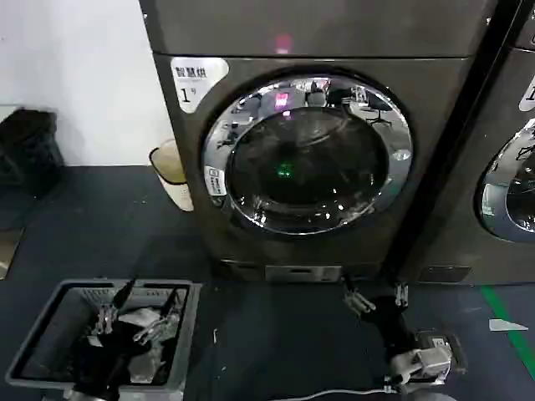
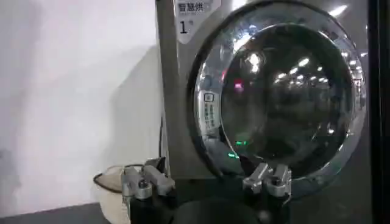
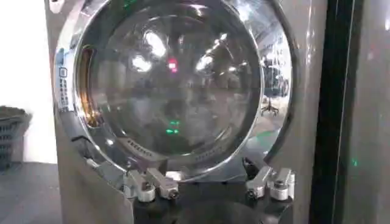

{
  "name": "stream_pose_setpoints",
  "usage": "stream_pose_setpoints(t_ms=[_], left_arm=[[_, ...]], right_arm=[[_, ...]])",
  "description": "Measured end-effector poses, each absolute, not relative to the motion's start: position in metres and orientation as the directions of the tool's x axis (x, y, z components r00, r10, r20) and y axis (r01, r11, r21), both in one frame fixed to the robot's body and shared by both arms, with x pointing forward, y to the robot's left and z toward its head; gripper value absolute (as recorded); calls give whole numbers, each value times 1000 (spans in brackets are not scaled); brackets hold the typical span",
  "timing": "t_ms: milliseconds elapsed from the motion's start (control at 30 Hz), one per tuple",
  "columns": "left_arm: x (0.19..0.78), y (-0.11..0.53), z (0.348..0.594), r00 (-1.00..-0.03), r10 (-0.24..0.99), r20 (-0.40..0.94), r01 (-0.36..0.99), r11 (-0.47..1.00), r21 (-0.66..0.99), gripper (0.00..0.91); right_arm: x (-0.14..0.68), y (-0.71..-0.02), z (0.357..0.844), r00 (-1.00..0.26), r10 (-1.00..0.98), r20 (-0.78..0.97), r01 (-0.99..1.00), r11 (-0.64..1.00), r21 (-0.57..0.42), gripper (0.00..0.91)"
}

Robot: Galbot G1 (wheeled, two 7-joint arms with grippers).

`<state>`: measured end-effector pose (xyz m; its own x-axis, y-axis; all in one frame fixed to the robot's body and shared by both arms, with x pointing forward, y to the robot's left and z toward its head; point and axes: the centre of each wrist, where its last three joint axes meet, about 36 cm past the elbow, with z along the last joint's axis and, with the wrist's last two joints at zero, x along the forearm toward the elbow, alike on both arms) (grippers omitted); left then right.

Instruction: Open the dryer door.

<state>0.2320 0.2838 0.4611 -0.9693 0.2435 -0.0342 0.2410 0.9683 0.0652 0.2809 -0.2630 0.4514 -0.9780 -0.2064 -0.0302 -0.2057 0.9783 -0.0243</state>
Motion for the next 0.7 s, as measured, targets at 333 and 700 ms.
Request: stream_pose_setpoints(t_ms=[333, 700], left_arm=[[237, 292, 458, -963, 268, -35, 267, 963, 29, 907], [234, 295, 464, -962, 271, -23, 270, 962, 27, 907]], right_arm=[[343, -293, 466, -874, -484, -34, -481, 874, -74, 907], [429, -290, 489, -739, -673, -3, -670, 736, -95, 907]])
